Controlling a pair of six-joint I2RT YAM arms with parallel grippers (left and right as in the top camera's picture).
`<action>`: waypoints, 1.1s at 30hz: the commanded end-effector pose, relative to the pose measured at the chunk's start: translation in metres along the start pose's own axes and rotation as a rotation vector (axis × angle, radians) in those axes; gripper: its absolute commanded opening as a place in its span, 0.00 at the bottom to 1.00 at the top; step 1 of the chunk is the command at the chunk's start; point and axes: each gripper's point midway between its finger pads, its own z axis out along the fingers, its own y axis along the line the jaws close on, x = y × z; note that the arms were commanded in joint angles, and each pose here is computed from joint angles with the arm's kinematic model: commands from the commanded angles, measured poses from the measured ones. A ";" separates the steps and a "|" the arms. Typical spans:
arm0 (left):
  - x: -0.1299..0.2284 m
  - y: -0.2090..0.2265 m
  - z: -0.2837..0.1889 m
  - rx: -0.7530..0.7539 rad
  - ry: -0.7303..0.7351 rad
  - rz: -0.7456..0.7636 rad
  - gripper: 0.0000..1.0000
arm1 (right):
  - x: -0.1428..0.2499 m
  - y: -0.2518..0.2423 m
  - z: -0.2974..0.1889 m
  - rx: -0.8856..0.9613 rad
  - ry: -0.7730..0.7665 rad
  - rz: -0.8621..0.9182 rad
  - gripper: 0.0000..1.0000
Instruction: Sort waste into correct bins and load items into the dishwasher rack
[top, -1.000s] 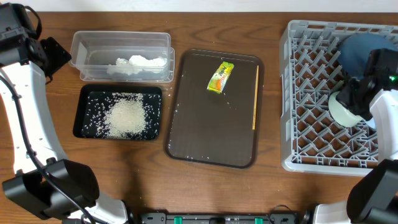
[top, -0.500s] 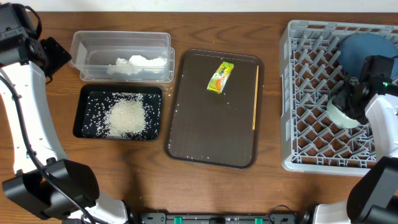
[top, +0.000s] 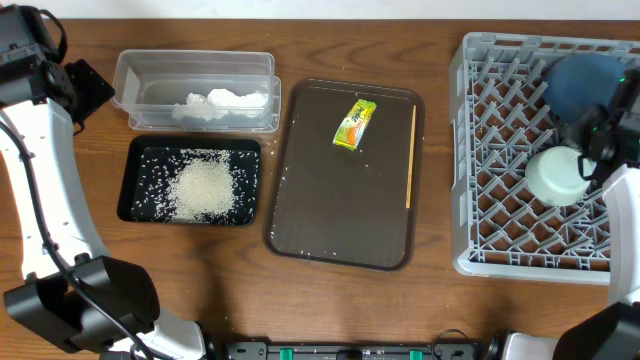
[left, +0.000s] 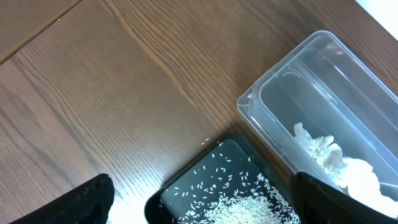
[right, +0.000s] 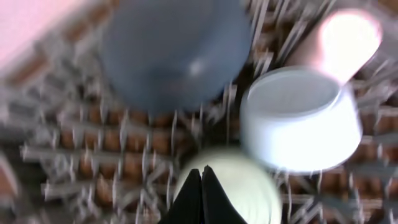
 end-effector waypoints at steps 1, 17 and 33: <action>-0.002 0.003 -0.002 -0.011 -0.008 -0.006 0.93 | -0.026 -0.026 0.005 0.097 -0.085 0.016 0.01; -0.002 0.003 -0.002 -0.011 -0.008 -0.006 0.92 | -0.017 -0.097 0.080 0.253 -0.006 0.100 0.01; -0.002 0.003 -0.002 -0.011 -0.008 -0.006 0.93 | 0.021 -0.106 0.075 0.284 0.158 0.072 0.01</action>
